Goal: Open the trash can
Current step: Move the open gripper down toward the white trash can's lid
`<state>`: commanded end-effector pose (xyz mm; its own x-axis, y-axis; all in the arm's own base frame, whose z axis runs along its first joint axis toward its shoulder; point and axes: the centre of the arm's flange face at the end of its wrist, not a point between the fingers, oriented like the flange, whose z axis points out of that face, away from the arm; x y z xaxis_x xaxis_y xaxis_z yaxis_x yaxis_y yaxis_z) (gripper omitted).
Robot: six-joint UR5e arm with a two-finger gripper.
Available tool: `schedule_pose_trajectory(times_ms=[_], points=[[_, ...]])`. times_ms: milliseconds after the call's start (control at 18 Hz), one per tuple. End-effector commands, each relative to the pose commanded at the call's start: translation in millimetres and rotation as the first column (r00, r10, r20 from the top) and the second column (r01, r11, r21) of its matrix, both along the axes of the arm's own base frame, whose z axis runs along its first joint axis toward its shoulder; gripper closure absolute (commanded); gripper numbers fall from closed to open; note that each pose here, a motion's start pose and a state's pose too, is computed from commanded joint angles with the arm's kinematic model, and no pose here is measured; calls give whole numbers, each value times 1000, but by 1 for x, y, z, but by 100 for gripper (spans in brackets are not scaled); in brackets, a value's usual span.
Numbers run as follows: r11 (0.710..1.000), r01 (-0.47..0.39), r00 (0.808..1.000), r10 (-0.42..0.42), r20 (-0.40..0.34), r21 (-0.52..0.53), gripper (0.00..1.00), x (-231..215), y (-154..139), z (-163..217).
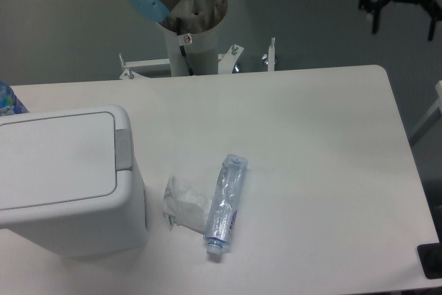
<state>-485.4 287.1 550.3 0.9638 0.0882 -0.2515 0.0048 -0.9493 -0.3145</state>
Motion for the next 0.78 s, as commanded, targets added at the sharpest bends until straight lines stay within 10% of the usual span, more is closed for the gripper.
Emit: schedule_pose_trajectory(times_ms=[278, 778], points=[[990, -113, 993, 109, 51, 87, 0, 38, 70, 1], [927, -337, 920, 287, 266, 165, 0, 122, 174, -9]])
